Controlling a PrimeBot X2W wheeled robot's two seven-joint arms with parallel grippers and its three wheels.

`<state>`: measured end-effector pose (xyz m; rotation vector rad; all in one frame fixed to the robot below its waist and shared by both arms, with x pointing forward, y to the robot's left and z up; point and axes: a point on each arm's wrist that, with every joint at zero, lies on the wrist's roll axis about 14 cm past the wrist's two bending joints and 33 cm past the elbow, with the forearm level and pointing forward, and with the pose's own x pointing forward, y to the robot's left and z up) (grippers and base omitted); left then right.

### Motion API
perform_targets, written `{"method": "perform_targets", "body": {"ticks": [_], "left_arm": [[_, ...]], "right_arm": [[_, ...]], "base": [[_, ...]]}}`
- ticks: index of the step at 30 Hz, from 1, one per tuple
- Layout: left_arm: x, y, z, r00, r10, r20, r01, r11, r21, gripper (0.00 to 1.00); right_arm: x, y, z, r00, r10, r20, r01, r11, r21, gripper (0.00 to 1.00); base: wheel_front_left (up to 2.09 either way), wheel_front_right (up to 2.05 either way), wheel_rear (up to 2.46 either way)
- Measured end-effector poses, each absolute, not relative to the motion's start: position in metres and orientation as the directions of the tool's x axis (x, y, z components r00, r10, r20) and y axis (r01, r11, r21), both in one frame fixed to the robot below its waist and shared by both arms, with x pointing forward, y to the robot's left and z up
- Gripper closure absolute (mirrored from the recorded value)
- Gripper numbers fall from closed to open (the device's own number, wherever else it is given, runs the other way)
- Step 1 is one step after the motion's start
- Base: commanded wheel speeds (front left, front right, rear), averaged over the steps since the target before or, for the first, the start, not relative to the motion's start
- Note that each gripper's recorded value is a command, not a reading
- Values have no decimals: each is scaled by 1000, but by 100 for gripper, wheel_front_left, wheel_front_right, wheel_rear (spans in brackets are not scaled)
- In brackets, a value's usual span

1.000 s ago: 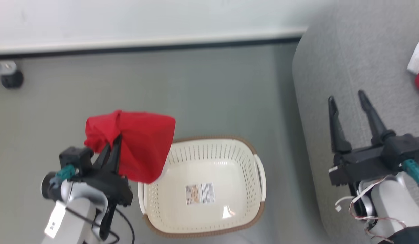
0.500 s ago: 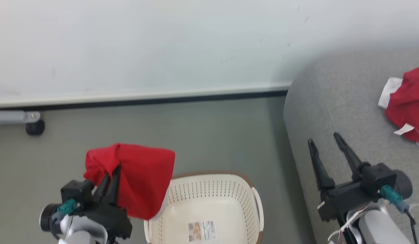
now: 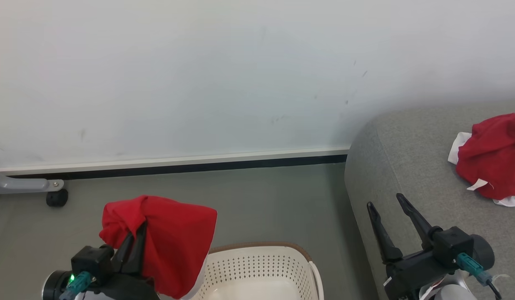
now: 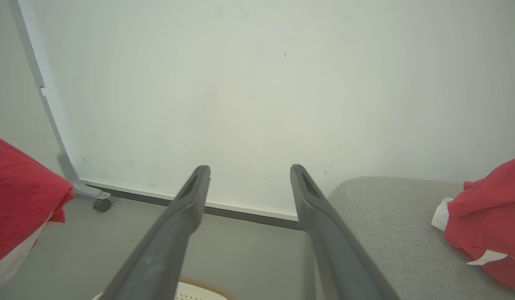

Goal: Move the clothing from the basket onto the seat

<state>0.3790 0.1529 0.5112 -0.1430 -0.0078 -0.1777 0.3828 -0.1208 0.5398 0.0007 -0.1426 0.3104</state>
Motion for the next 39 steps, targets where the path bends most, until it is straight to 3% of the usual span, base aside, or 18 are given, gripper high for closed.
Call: {"method": "perform_targets", "body": {"ticks": [10, 23, 27, 32, 39], "left_arm": [[377, 143, 537, 976, -208, 69, 215, 968, -126, 100], [374, 110, 575, 939, -322, 119, 331, 942, -60, 100], [373, 103, 574, 930, -356, 93, 361, 932, -39, 100], [370, 97, 571, 921, -384, 64, 386, 922, -16, 100], [361, 75, 569, 885, -465, 34, 465, 885, -5, 100]], "right_arm": [[382, -96, 545, 907, 396, 140, -393, 918, -50, 0], [372, 11, 563, 716, 686, 128, -668, 727, -160, 0], [356, 43, 560, 621, 777, 97, -750, 626, -212, 0], [344, 64, 564, 544, 834, 89, -802, 548, -238, 0], [339, 68, 562, 510, 857, 70, -826, 511, -239, 0]], "base": [[0, 0, 0], [0, 0, 0], [0, 0, 0], [0, 0, 0], [0, 0, 0]]}}
